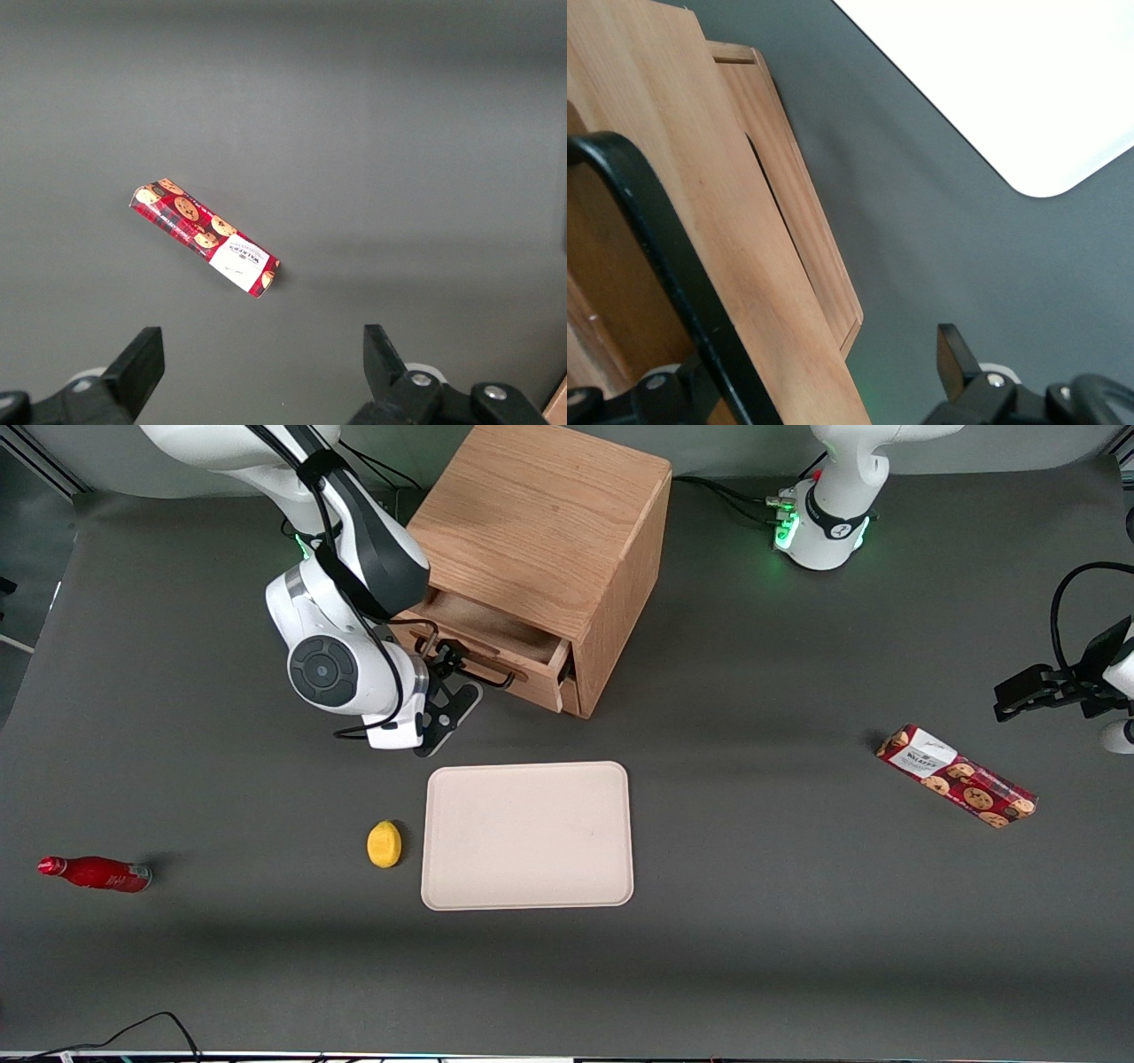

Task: Open upper drawer
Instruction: 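Pull the handle outward with the right gripper, sliding the drawer open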

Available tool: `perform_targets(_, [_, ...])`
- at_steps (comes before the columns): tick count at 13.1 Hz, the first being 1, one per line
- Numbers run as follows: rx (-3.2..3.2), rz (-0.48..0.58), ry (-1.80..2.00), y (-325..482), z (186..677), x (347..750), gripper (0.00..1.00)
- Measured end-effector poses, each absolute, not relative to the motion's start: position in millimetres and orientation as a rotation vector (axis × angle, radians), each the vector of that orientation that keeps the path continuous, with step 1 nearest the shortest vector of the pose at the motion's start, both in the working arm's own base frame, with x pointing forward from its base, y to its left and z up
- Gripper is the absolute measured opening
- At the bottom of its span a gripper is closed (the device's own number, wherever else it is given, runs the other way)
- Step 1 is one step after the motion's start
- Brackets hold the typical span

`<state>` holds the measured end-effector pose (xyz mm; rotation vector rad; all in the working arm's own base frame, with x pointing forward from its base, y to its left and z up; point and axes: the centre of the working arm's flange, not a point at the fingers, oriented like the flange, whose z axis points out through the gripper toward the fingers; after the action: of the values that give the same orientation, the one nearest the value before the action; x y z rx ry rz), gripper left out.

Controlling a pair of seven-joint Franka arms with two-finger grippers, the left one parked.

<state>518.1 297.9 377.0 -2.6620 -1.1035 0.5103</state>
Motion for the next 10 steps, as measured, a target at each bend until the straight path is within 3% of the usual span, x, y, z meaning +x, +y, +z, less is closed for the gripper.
perform_targets(10, [-2.665,0.457,-1.067,273,370,560,1.00])
